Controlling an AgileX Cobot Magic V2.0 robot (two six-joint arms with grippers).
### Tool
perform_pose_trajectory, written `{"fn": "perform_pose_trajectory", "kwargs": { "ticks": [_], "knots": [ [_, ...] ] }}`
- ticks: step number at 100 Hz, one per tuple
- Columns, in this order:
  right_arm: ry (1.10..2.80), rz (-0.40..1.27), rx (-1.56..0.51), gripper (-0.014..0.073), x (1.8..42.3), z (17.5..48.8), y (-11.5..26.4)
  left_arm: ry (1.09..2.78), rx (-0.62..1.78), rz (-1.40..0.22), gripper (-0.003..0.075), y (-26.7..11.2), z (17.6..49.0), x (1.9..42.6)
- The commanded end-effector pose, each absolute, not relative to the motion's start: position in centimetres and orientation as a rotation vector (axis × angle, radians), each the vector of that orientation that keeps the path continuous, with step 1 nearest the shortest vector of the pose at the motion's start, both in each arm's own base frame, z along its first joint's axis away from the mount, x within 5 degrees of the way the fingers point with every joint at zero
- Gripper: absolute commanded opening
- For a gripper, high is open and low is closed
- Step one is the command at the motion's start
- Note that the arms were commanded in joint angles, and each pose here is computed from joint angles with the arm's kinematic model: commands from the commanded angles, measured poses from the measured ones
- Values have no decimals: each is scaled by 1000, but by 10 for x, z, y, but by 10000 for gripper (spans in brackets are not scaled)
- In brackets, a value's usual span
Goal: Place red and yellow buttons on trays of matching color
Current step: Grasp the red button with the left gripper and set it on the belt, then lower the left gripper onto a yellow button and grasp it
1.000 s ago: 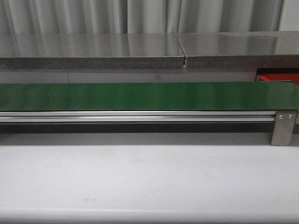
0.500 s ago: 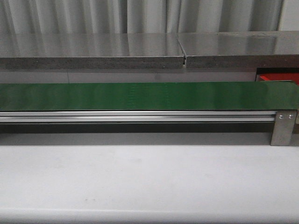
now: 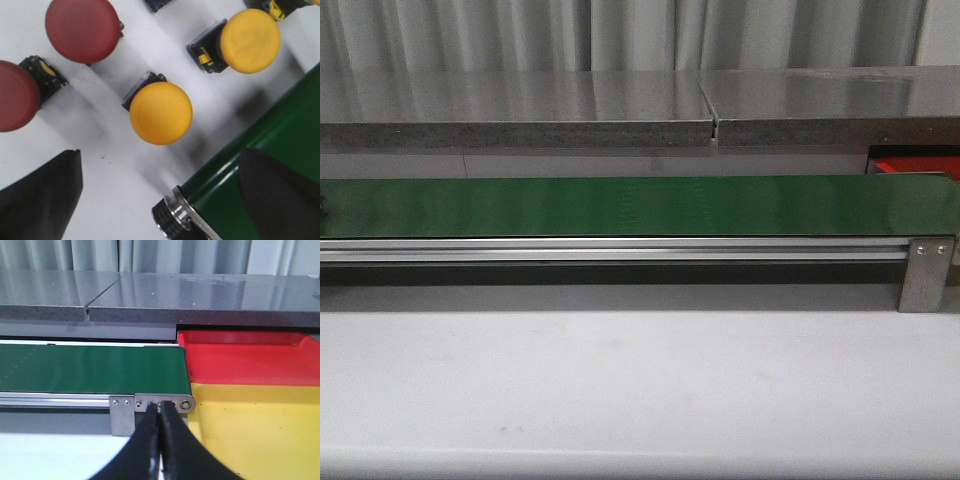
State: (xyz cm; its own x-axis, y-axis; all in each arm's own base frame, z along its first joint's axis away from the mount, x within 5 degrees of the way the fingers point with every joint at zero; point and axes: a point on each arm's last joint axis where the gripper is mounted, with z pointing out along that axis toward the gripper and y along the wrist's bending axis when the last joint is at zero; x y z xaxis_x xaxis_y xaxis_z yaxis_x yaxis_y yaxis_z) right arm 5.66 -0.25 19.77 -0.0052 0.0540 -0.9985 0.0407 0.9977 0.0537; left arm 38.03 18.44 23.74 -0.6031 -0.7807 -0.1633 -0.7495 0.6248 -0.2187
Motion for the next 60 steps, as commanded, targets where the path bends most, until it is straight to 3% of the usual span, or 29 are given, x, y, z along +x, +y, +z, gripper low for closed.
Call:
{"fn": "perform_pose_trajectory", "kwargs": {
  "ticks": [1, 41, 60],
  "knots": [
    [1457, 10, 58, -117, 54, 213, -2, 2497, -1227, -185, 619, 184, 259, 385],
    [1457, 10, 58, -117, 54, 213, -2, 2498, -1298, -194, 611, 191, 225, 398],
    [1457, 10, 58, -117, 54, 213, -2, 2440, -1272, -185, 463, 193, 222, 405]
  ]
}}
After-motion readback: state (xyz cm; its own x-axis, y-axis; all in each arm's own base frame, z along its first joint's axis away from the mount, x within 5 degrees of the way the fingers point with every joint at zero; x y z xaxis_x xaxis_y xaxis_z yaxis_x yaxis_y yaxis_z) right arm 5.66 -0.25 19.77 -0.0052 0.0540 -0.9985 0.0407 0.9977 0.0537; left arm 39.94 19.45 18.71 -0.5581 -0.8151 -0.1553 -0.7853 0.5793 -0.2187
